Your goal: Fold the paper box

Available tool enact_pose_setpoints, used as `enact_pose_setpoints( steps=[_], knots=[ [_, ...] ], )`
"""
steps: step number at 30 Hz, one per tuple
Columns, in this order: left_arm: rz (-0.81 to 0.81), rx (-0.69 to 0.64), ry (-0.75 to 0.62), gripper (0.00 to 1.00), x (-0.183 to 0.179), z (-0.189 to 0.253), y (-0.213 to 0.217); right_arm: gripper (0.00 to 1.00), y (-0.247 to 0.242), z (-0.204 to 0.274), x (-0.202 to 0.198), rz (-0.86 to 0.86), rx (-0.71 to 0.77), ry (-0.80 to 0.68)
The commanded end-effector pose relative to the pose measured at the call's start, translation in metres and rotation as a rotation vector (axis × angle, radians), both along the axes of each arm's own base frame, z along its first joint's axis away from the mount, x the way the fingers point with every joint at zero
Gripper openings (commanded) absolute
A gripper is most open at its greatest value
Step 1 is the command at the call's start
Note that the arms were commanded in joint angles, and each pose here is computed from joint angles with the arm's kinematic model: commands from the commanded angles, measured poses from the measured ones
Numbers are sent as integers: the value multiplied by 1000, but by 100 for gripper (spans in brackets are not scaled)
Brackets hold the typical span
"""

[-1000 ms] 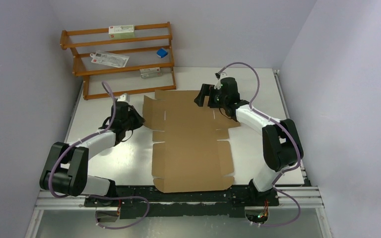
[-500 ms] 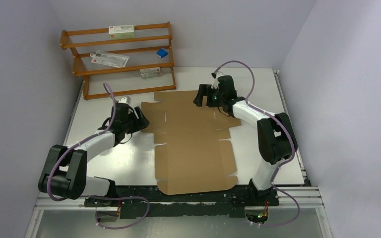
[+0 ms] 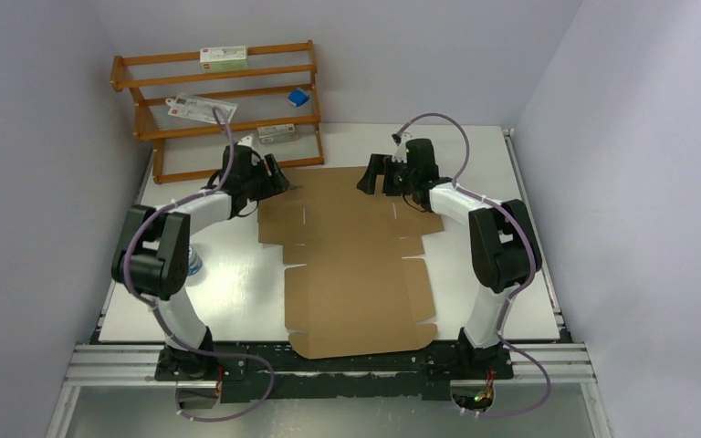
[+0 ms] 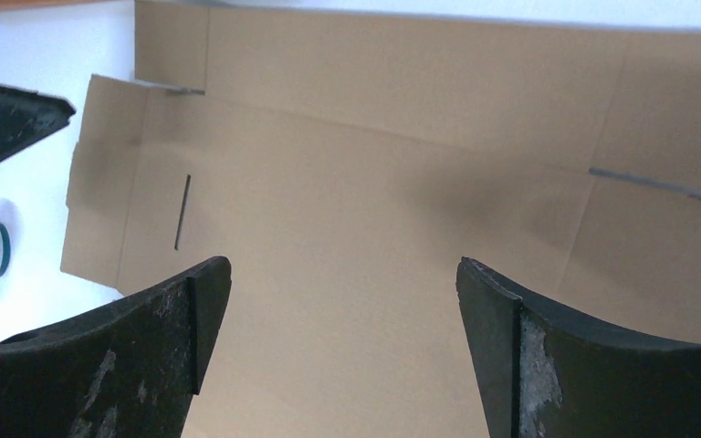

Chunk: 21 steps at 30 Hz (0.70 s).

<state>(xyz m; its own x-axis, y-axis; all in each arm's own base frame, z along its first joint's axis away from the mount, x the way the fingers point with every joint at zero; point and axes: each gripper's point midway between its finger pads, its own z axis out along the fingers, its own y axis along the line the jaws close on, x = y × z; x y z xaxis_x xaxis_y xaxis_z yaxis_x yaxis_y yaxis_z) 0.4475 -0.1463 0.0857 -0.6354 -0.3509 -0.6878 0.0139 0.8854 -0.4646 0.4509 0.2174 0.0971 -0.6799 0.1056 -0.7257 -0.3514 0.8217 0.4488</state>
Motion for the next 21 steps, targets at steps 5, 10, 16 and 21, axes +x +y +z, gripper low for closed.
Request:
enact_pose_setpoints(
  steps=[5, 10, 16, 21],
  knots=[
    [-98, -45, -62, 62, 40, -1, -22, 98, 4, 4, -12, 28, 18, -23],
    [-108, -92, -45, 59, 54, -18, -26, 99, 5, 4, -13, 37, 19, -25],
    [-107, -133, -38, 53, 62, -32, -15, 98, 5, 7, -14, 44, 22, -41],
    [-195, -178, -80, 47, 65, -24, -28, 98, 9, 8, -14, 70, 29, -51]
  ],
)
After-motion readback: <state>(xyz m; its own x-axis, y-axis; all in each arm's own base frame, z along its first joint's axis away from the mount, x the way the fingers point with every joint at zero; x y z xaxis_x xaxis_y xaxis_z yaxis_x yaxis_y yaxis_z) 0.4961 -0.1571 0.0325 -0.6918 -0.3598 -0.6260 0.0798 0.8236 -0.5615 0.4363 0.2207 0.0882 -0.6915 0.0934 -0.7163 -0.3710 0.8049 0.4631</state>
